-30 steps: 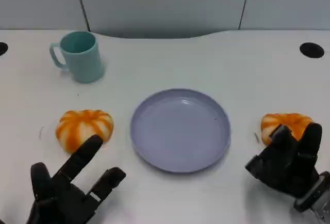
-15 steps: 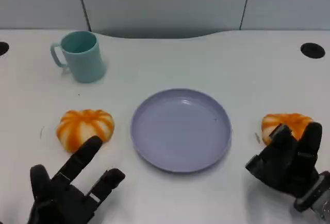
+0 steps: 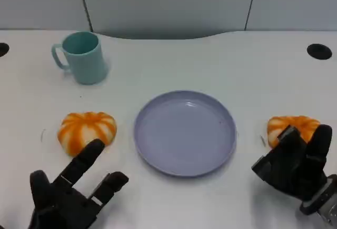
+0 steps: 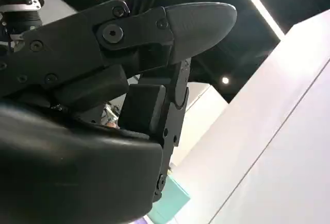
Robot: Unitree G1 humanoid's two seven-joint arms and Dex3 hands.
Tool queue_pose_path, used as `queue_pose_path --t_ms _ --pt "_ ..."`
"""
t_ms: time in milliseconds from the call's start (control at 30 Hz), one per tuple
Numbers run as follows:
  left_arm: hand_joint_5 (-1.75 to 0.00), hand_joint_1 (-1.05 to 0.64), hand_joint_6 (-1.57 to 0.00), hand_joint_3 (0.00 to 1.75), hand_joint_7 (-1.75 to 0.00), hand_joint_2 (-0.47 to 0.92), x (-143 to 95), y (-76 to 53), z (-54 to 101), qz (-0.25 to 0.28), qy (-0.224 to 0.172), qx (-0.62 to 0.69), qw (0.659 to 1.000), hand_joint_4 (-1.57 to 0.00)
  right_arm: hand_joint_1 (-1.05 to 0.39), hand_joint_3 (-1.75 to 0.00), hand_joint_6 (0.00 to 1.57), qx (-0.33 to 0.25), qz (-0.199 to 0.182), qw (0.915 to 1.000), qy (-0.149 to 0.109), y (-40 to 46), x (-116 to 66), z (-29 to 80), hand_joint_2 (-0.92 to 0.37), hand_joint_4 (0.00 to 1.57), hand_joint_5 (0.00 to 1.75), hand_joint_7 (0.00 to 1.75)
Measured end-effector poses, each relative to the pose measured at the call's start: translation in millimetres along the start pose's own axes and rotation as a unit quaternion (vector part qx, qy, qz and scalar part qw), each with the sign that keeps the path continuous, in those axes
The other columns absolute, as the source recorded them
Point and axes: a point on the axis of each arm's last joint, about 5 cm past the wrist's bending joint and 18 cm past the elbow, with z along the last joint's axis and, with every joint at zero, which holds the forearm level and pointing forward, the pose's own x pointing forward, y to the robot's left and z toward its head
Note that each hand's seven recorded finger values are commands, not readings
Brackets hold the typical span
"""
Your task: Grasp the bread from the table and place it into the plate.
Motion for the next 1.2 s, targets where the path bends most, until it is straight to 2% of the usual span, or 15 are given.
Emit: queue_pose_path --t_ms 267,400,500,567,600,633,700,767,867,967,1033,1100,1133,1200 --pt "-1.04 -1.05 -0.51 0.54 -0.27 0.92 0.4 0.1 -0.2 -0.008 0.001 -0.002 1.0 -0.26 -0.75 -0.23 1.43 -0.007 -0.001 1.0 0.003 0.4 -1.4 0.1 -0.92 1.57 0.15 0.0" --pt "-0.95 -1.05 -0.51 0.53 -0.25 0.92 -1.5 1.3 -2.5 -0.01 0.001 -0.008 1.0 -0.29 -0.75 -0.24 1.42 -0.001 0.0 1.0 0.005 0.2 -2.6 -1.4 -0.92 1.57 0.14 0.0" --pt "-0.91 -1.05 -0.47 0.53 -0.22 0.92 -2.5 2.3 -3.9 -0.013 0.001 -0.012 1.0 -0.26 -0.72 -0.21 1.4 -0.015 0.002 0.9999 0.002 0.0 -3.1 -1.1 -0.92 1.57 0.11 0.0" --pt "-0.87 -1.05 -0.43 0.52 -0.2 0.92 -2.4 2.7 -4.1 -0.017 0.0 -0.013 1.0 -0.18 -0.71 -0.16 1.37 -0.011 0.006 0.9999 0.002 -0.9 -4.1 -3.2 -0.92 1.54 0.07 0.0" --pt "-0.83 -1.05 -0.39 0.51 -0.18 0.92 -2.1 2.8 -4.0 -0.017 -0.001 -0.015 1.0 -0.09 -0.74 -0.19 1.38 -0.006 0.009 0.9999 0.005 -1.4 -4.6 -4.7 -0.92 1.55 0.07 0.01" --pt "-0.72 -1.05 -0.35 0.5 -0.15 0.92 -1.9 2.8 -4.2 -0.018 -0.002 -0.018 1.0 -0.04 -0.78 -0.23 1.39 -0.003 0.009 0.9999 0.008 -1.9 -4.9 -6.0 -0.92 1.56 0.07 0.01" --pt "-0.59 -1.05 -0.32 0.48 -0.13 0.92 -1.5 2.2 -4.6 -0.02 -0.003 -0.029 0.999 -0.01 -0.81 -0.26 1.4 -0.012 0.006 0.9999 0.004 -2.4 -5.4 -6.7 -0.92 1.57 0.08 0.02" --pt "-0.55 -1.05 -0.3 0.47 -0.12 0.92 0.1 0.4 -3.7 -0.027 -0.003 -0.031 0.999 0.0 -0.82 -0.28 1.41 -0.02 0.007 0.9998 -0.002 -2.4 -4.7 -6.9 -0.92 1.57 0.08 0.02" --pt "-0.74 -1.05 -0.3 0.43 -0.11 0.92 1.4 -2.4 -2.4 -0.028 -0.004 -0.031 0.999 -0.01 -0.82 -0.28 1.39 -0.021 0.008 0.9997 0.0 -2.4 -3.8 -7.6 -0.92 1.55 0.06 0.01" --pt "-0.79 -1.05 -0.3 0.43 -0.11 0.92 -0.4 -4.0 -3.0 -0.025 -0.004 -0.03 0.999 0.0 -0.82 -0.28 1.39 -0.029 0.008 0.9995 0.005 -2.3 -4.2 -6.2 -0.92 1.55 0.05 0.0" --pt "-0.88 -0.96 -0.32 0.21 -0.12 0.92 0.1 -4.4 -2.4 -0.026 -0.002 -0.035 0.999 -0.02 -0.69 -0.09 1.37 -0.031 0.009 0.9994 0.009 -2.3 -4.1 -6.0 -0.9 1.56 0.03 0.01" --pt "-0.91 -0.89 -0.34 0.12 -0.13 0.91 -0.9 -4.1 -2.0 -0.026 0.008 -0.065 0.998 -0.05 -0.65 -0.04 1.38 -0.034 0.008 0.9993 0.014 -2.4 -4.0 -4.6 -0.89 1.57 0.03 0.01" --pt "-0.9 -0.76 -0.46 0.06 -0.17 0.89 -1.0 -3.4 -1.0 -0.028 0.013 -0.076 0.997 -0.21 -0.64 -0.02 1.38 -0.035 0.007 0.9992 0.015 -2.3 -4.2 -2.9 -0.88 1.57 0.04 0.01" --pt "-0.91 -0.68 -0.56 0.02 -0.21 0.88 -0.9 -0.5 1.5 -0.033 0.017 -0.086 0.996 -0.33 -0.62 -0.01 1.39 -0.034 0.005 0.9992 0.021 -2.0 -3.4 1.2 -0.88 1.57 0.05 0.01"
